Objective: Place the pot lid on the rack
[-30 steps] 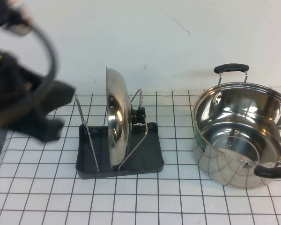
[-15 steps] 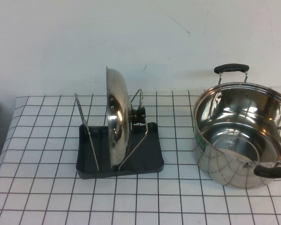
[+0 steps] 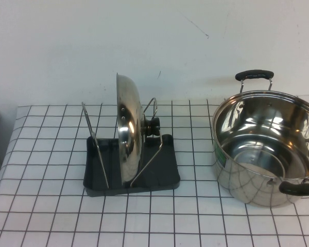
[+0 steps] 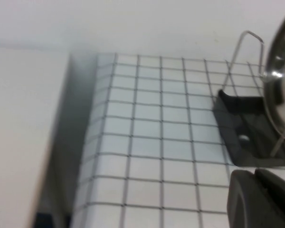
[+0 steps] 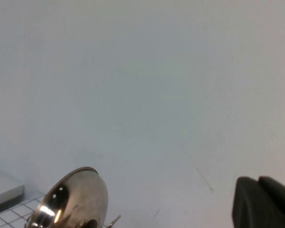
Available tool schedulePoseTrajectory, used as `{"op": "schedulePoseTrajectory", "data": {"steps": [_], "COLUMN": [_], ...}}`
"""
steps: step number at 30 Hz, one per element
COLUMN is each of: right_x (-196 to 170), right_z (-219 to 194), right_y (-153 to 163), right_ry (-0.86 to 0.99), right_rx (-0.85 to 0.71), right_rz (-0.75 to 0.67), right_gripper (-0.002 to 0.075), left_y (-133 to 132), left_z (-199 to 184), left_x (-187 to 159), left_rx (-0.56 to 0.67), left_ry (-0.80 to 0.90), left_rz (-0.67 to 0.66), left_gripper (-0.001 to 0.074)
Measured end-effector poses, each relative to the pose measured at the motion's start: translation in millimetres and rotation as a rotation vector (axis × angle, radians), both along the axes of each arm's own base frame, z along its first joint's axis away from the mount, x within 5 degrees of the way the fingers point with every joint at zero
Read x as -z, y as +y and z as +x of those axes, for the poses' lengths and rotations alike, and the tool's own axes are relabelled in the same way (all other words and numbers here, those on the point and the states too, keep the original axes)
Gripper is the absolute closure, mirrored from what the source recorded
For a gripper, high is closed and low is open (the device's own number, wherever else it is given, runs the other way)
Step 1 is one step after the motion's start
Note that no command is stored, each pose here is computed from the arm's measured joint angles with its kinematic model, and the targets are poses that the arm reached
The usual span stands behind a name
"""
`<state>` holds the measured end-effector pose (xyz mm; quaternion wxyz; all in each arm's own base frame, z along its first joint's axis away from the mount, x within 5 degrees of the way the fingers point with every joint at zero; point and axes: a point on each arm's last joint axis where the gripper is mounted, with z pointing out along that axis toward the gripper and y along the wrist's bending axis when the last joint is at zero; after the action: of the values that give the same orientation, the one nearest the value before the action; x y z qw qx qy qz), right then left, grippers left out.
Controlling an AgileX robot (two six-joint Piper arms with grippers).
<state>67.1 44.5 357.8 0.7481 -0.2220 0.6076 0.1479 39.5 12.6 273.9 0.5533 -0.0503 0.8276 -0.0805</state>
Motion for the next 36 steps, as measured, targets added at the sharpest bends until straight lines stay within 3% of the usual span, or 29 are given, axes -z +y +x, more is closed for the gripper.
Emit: {"op": "schedulePoseTrajectory", "data": {"steps": [8,20,29,36], "right_x": [8.3,9.1,19.4,43.5], "right_z": [2.3,2.6,8.3,5.7], "right_y": [0.5,0.4,-25.4,-32.0], "right_ry": [0.025,0.027,-0.083,-0.076], "right_rx": [0.000,0.002,0.331,0.404], "right_rz": [-0.005,-0.005,-0.151,-0.213], "right_gripper": [0.0727,0.0727,0.0727,0.0727], "left_y": [-13.2,-15.0,-15.0,-15.0], "left_z": [-4.3,-5.1,-5.1,-5.1], "left_x": [4.8,5.3,5.3,5.3], "left_rx": [0.078,0.090,0.090,0.090], "left_ry": [0.089,0.102,0.102,0.102], "left_rz": [-0.184,-0.207,-0.207,-0.207], "left_gripper": [0.0736,0.0736,0.0736,0.0736]}}
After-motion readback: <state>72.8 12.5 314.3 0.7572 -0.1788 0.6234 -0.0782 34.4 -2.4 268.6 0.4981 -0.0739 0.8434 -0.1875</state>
